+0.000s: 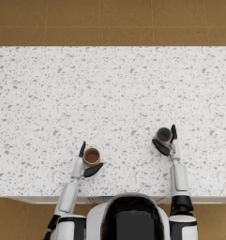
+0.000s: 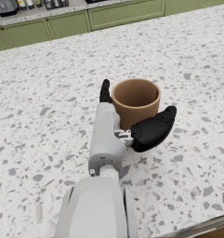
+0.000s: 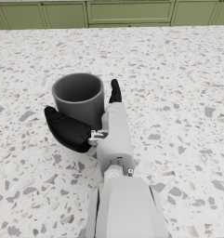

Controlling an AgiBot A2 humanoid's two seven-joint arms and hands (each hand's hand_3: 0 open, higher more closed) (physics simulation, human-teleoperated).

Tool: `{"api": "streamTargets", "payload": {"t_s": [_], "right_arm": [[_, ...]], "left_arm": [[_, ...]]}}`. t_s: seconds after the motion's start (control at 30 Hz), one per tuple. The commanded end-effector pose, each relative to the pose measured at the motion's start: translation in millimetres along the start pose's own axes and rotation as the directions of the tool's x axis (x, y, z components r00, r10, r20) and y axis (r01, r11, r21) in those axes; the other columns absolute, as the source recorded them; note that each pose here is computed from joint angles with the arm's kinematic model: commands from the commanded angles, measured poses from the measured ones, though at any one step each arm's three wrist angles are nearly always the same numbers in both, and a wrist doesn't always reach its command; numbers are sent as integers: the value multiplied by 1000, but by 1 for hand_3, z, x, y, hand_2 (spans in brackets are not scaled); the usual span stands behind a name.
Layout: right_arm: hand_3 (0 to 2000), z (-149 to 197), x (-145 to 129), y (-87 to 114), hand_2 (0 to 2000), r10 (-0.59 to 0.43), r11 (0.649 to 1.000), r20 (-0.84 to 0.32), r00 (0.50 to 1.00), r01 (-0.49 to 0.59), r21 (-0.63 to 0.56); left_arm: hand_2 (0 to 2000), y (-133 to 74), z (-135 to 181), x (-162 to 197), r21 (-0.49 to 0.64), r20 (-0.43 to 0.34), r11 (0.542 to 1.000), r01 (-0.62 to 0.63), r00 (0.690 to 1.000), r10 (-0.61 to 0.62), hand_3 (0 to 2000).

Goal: Pick up two cups and pour the berry on the right into the cup on the left

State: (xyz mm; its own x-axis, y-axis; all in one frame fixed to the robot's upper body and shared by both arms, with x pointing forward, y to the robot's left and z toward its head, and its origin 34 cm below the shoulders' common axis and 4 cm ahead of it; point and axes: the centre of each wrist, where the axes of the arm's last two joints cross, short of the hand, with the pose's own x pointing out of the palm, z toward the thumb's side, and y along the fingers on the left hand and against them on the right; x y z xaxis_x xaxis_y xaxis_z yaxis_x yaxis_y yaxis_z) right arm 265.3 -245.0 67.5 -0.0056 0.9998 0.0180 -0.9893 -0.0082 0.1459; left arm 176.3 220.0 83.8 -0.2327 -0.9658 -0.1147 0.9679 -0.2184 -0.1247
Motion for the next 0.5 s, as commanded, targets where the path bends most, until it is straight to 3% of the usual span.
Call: {"api": "streamTargets", "payload": {"t_s": [0.03,0.17,0.2,0.23,0.3,0.4,0.5], "right_arm": [[0,-7,0,-8,0,-3,999,5,1000,3,37],[0,-3,-3,-5,0,-1,1000,11,1000,1,11],[327,-6,-4,-6,1361,-10,1000,14,1000,9,24],[653,1,-1,-8,2000,2,1000,14,1000,-2,-1],[1280,-3,-1,-3,2000,14,1000,5,1000,-14,12],[1280,16,2,1,2000,19,997,10,1000,-18,-72],[1280,54,23,18,2000,110,969,-15,994,-111,-223]], "left_arm": [[0,7,-4,1,-11,10,1000,-5,1000,5,0],[0,8,-4,4,-11,19,1000,-1,1000,1,0],[1361,8,-3,4,-3,20,1000,-3,1000,3,327],[2000,6,0,4,8,20,1000,5,1000,-5,653],[2000,6,5,4,27,23,999,28,999,-28,1280],[2000,10,8,6,45,33,999,24,999,-25,1280],[2000,14,31,16,138,44,989,47,998,-54,1280]]}}
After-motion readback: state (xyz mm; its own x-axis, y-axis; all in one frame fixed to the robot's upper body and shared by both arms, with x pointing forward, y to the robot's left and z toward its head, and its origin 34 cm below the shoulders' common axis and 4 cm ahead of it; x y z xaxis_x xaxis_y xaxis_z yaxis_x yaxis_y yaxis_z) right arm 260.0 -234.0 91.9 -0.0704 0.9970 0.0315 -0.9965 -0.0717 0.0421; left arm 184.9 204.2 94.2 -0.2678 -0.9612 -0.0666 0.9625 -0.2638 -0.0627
